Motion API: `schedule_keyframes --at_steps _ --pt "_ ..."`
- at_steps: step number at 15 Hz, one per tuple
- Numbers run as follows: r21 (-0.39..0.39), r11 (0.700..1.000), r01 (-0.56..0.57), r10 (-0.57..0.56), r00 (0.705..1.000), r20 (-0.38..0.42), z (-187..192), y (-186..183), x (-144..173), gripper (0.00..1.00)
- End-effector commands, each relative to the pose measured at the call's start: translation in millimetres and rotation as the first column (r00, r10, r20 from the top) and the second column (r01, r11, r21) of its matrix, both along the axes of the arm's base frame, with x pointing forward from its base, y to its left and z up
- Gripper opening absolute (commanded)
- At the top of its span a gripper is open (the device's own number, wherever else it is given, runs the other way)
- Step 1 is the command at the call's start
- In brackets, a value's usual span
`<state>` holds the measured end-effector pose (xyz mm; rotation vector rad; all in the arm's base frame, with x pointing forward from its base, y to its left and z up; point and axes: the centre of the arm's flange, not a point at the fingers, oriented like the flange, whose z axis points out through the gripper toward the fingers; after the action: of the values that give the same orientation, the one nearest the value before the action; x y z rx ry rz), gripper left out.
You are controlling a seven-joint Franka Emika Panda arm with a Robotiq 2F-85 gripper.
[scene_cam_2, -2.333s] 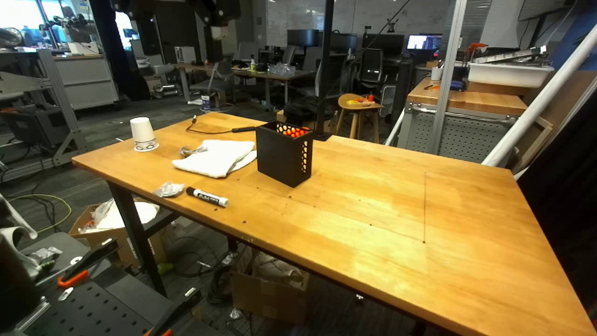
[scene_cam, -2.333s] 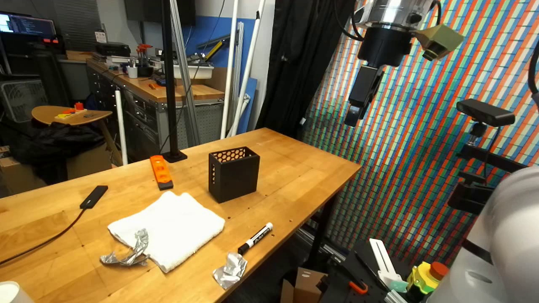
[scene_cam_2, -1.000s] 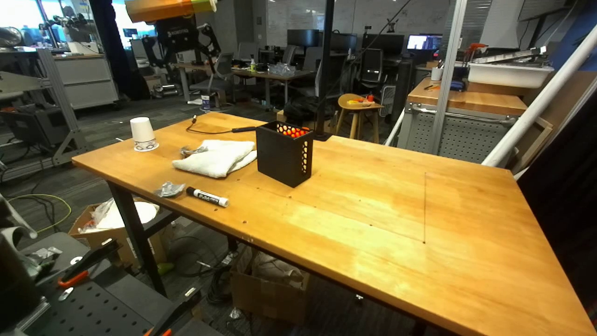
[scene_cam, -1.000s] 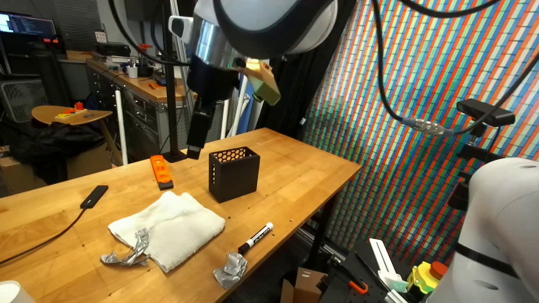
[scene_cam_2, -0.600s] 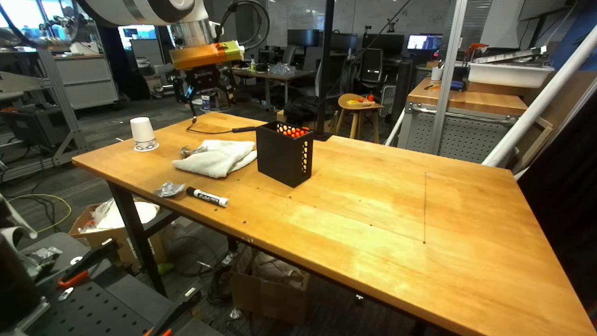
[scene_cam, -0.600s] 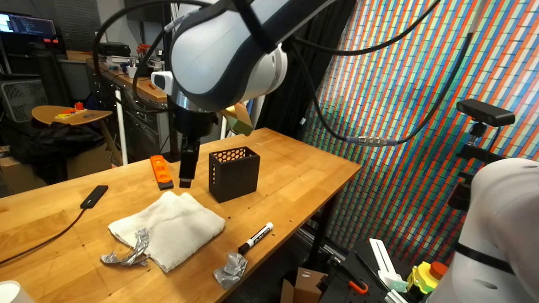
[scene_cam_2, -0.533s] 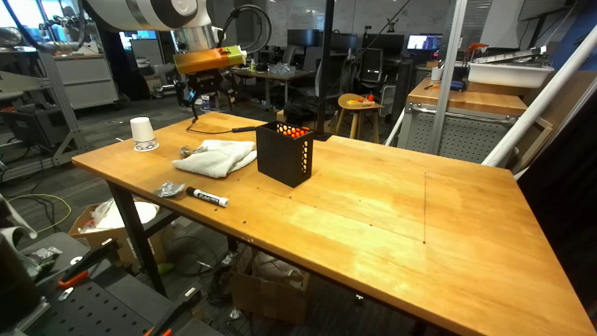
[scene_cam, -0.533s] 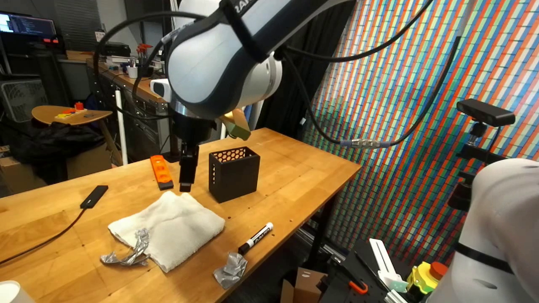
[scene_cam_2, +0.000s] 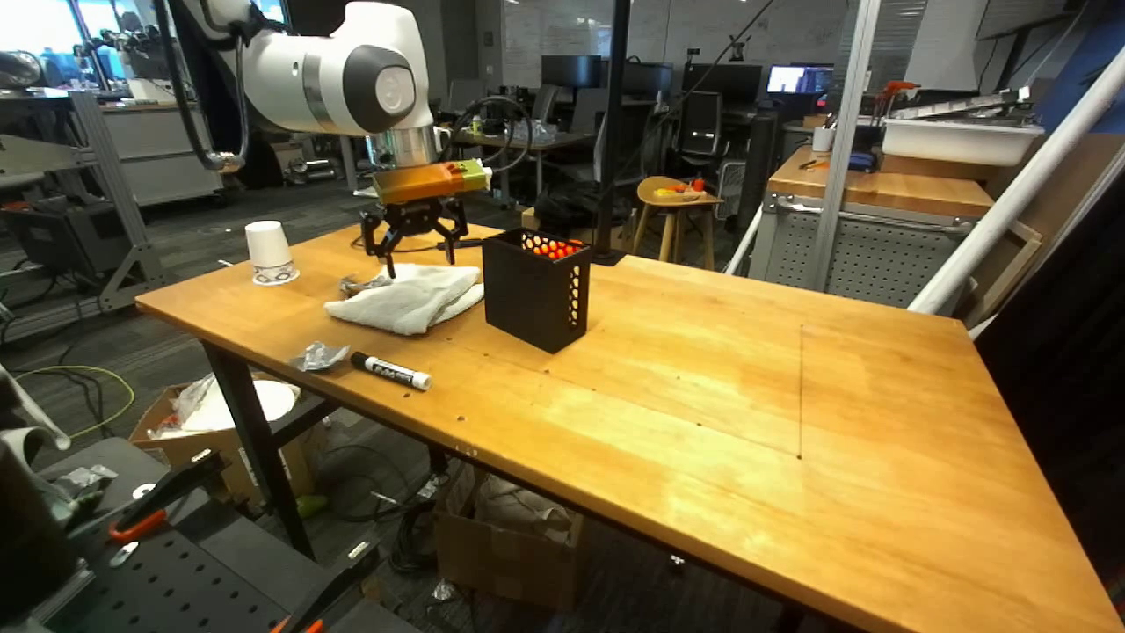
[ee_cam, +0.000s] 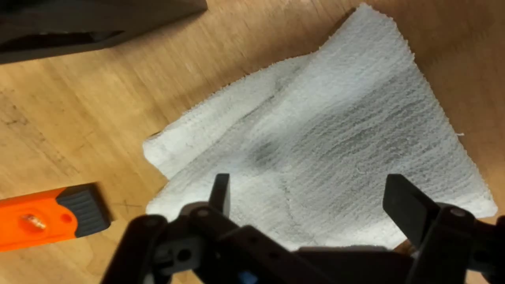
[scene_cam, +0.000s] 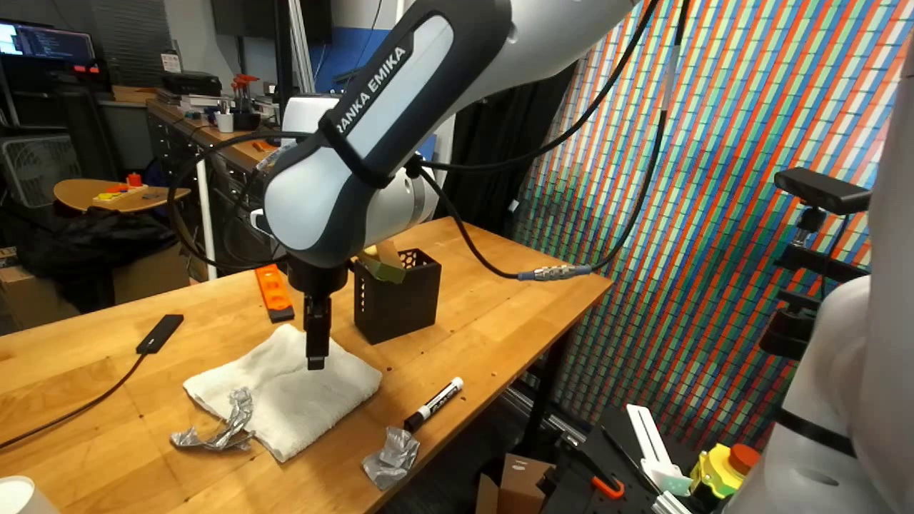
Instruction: Put the towel in the box
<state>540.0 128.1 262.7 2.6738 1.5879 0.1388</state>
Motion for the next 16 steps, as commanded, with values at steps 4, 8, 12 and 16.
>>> schedule_keyframes --at_steps 4,8,12,16 --pt "0.016 0.989 -0.149 0.15 0.987 -0.063 -36.9 12.7 -5.8 1.0" --pt "0.028 0.975 -0.222 0.224 0.967 -0.119 -55.9 32.4 -24.9 1.0" --pt "0.031 0.97 -0.239 0.241 0.96 -0.145 -61.6 31.6 -32.9 1.0" --pt "0.029 0.978 -0.206 0.208 0.966 -0.154 -67.1 26.8 -31.7 0.68"
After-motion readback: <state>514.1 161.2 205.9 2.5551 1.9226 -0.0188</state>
